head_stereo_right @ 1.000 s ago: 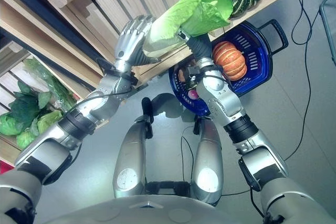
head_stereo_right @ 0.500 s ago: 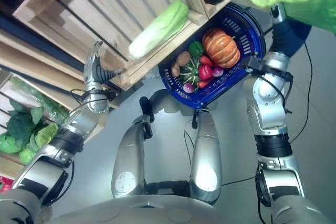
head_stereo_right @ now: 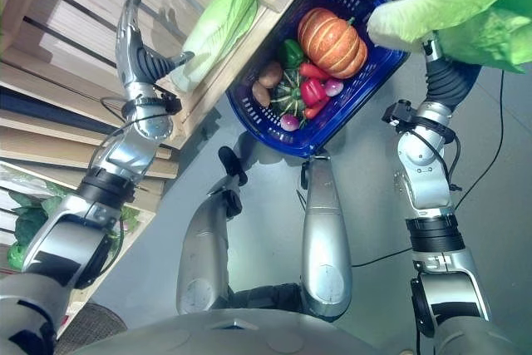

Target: Pick up fruits and vegetables into the basket

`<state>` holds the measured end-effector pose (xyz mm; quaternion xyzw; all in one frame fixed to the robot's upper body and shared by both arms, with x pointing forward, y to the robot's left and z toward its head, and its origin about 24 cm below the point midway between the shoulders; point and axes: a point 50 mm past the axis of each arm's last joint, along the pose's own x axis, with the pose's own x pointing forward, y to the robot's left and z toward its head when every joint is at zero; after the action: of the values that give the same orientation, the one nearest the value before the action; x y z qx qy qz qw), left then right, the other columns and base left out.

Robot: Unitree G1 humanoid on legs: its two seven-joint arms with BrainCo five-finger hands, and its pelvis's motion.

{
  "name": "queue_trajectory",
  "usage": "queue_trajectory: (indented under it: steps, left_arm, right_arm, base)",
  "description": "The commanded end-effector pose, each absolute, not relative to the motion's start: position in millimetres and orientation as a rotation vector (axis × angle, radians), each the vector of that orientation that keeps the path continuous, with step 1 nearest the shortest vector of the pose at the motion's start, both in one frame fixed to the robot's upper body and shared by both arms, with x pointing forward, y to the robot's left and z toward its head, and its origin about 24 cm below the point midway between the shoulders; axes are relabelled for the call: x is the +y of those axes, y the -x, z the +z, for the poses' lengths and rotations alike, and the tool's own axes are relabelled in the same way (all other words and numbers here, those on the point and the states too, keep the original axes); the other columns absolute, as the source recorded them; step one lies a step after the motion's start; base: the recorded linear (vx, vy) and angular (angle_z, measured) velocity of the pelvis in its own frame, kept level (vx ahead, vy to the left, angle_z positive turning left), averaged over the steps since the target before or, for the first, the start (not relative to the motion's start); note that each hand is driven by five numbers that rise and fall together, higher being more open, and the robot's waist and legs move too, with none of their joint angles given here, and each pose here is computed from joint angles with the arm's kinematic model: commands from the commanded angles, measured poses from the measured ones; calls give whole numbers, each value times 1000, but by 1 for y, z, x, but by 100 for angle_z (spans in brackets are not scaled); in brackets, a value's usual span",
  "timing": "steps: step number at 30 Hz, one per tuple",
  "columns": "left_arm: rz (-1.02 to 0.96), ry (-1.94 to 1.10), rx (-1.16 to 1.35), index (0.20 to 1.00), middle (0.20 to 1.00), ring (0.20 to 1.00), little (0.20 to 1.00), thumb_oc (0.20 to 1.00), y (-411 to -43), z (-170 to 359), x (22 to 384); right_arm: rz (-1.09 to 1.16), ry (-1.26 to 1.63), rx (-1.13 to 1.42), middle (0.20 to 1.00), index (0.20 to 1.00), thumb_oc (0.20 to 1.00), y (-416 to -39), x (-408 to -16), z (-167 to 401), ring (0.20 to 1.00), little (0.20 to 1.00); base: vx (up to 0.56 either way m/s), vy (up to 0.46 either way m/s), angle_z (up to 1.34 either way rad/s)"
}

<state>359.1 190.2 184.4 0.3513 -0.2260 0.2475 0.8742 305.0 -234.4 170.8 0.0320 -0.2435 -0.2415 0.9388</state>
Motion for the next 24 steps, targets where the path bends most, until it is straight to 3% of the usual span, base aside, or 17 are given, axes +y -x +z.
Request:
queue_trajectory:
  steps: [1,11,24]
  left_arm:
    - [556,-780,-531,1000,1000,1000,1000,1000,-362,205,190]
    - [501,-752,-310,1000,1000,1000,1000,1000,-396,213,180]
    - [419,-704,-113,1000,1000,1000,1000,1000,-417,212,175]
  right_arm:
    - [-410,-49,-547,200,200,200,-312,-234,191,200,200]
    - [-199,-20,-319,200,200,200,-364,-216,197,200,200]
    - [-240,89,101,200,200,200,-410,-228,172,200,200]
  base:
    - [21,17,-9]
    - [27,-2,-1]
    - [10,0,4]
